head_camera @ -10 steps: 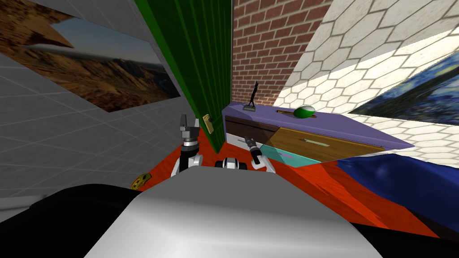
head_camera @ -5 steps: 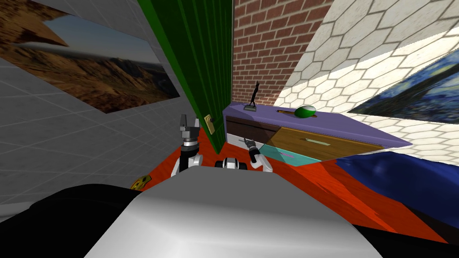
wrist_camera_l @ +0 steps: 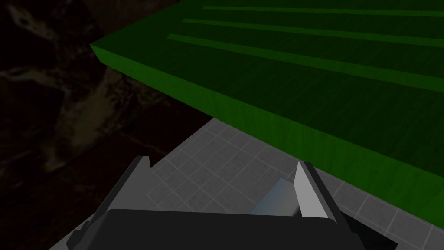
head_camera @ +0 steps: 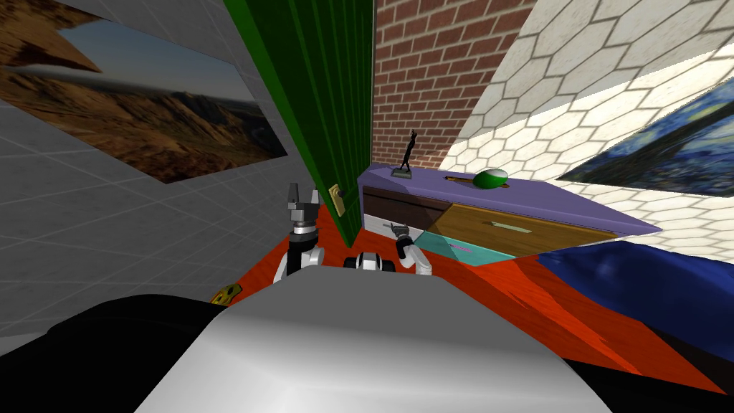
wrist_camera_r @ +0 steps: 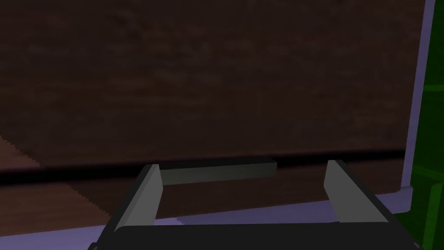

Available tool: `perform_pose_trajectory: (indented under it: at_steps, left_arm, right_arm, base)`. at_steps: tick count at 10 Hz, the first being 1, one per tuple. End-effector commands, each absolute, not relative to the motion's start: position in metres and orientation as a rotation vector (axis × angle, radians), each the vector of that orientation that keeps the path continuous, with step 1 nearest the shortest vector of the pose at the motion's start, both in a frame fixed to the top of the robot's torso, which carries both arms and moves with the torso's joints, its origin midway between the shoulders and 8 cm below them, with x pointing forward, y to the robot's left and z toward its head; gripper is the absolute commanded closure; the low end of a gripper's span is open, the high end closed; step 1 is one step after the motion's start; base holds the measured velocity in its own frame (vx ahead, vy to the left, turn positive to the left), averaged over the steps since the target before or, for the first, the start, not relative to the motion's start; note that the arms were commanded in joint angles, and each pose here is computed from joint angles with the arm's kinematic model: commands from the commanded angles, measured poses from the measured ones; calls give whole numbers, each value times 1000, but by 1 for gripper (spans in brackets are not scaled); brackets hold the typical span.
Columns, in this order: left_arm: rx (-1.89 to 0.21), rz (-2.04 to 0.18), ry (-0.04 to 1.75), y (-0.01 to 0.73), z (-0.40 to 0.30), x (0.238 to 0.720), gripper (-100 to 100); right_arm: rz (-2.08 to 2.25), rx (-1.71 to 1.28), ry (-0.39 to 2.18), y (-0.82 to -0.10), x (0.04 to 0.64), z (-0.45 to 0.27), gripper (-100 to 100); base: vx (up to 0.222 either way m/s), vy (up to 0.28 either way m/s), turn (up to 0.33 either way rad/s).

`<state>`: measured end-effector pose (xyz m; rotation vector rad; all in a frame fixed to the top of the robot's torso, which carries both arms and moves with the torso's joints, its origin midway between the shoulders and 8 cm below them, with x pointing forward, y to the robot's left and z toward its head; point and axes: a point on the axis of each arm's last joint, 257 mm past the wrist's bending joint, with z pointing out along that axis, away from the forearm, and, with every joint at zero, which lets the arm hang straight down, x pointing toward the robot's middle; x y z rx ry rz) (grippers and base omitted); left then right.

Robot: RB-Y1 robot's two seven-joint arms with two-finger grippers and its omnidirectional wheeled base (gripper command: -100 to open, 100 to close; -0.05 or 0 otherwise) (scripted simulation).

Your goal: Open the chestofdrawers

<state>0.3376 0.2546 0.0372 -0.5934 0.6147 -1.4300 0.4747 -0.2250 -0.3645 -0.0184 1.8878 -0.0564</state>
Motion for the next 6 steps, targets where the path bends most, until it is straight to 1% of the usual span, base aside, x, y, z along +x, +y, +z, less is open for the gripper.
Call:
perform_pose_trajectory:
  at_steps: [1, 6]
  left_arm:
    - [-593, -1430, 615, 255, 37, 338, 0]
    - [-593, -1430, 615, 255, 37, 338, 0]
  right_arm:
    - [-204, -126, 1900, -235, 482, -373, -100]
    - [-405, -287, 1879, -249, 491, -376, -100]
  base:
    - [20, 41, -22]
    - [29, 48, -8]
